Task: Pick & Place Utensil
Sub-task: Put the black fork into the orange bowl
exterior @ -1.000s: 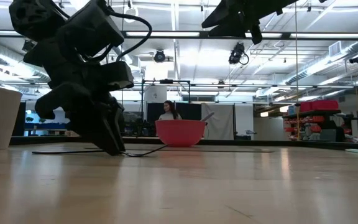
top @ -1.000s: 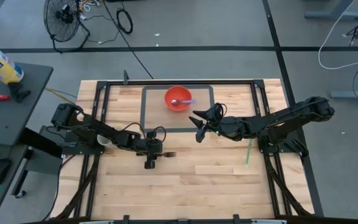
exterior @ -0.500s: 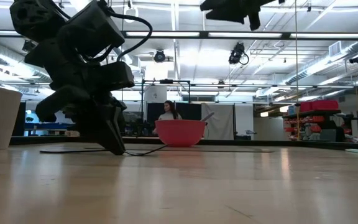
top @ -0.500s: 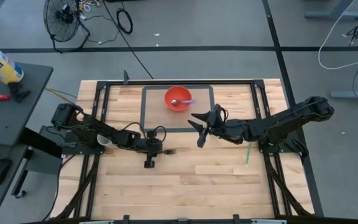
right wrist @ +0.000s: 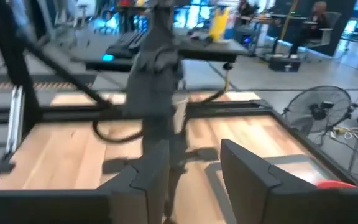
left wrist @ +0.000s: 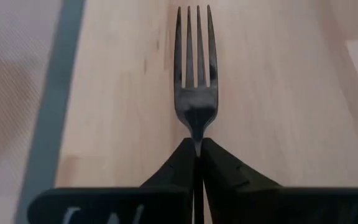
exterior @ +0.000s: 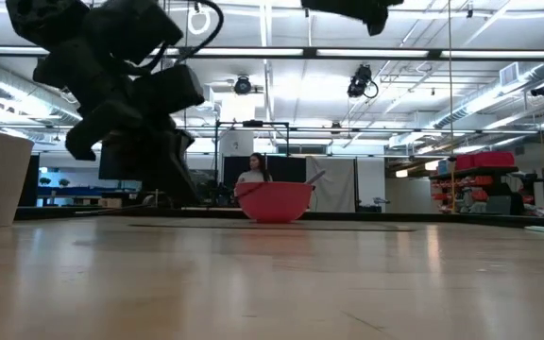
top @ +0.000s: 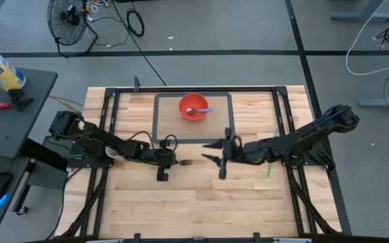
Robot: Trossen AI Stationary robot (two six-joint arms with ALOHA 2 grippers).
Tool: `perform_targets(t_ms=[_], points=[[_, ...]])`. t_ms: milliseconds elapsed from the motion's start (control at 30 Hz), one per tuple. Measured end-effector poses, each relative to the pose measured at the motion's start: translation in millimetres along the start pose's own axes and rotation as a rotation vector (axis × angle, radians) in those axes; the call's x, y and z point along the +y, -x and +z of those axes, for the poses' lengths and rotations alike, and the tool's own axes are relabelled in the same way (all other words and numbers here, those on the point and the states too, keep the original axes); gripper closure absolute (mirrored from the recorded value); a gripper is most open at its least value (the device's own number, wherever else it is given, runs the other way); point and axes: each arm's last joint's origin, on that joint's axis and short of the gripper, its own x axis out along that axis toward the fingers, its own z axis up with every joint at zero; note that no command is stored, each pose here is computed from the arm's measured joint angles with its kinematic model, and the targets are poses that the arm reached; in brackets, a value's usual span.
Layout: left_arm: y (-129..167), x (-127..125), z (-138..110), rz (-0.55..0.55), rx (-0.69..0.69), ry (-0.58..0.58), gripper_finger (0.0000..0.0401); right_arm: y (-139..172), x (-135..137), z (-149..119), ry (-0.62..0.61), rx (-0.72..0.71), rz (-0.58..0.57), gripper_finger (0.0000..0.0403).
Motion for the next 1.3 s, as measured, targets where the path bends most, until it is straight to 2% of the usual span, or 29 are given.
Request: perform_targets(t_ms=[167, 267, 400, 533, 633, 767, 867, 1000, 1133, 1300], points=[[3.3, -4.1, 5.6, 0.100, -0.059, -0.072, 0.0382, -15.8, 15.6, -24.8, 0.064, 0.061, 0.017, 0.0267], [4.2, -4.4, 6.4, 0.181, -0.068, -0.102, 0.0382, -20.1, 18.9, -32.8, 0.078, 0.078, -0.036, 0.0273], [5.7, -7.1, 6.3, 0.244, -0.069, -0.161, 0.0378, -21.4, 16.3, -36.7, 0.057, 0.093, -0.143, 0.0278], [8.1, -13.5, 10.0, 0.269, -0.087, -0.227, 0.0379, -24.4, 10.6, -36.9, 0.007, 0.095, -0.155, 0.0280], [12.0, -22.3, 21.3, 0.278, -0.110, -0.329, 0.0381, -26.3, 7.5, -37.4, -0.011, 0.101, -0.140, 0.0280], [19.1, -34.9, 39.1, 0.263, -0.097, -0.552, 0.0378, -26.8, 4.4, -36.9, -0.054, 0.103, -0.149, 0.0280], [23.9, -39.0, 50.1, 0.255, -0.057, -0.667, 0.0379, -28.0, 1.5, -38.0, -0.137, 0.128, -0.089, 0.0280], [29.0, -38.9, 61.5, 0.251, 0.002, -0.800, 0.0380, -29.7, -3.2, -47.3, -0.253, 0.249, 0.031, 0.0280], [27.3, -41.1, 70.6, 0.248, 0.030, -0.935, 0.0379, -29.5, -7.5, -55.9, -0.327, 0.357, 0.067, 0.0276], [17.2, -45.0, 75.0, 0.269, 0.066, -1.047, 0.0379, -30.9, -10.7, -56.8, -0.356, 0.379, 0.099, 0.0256]])
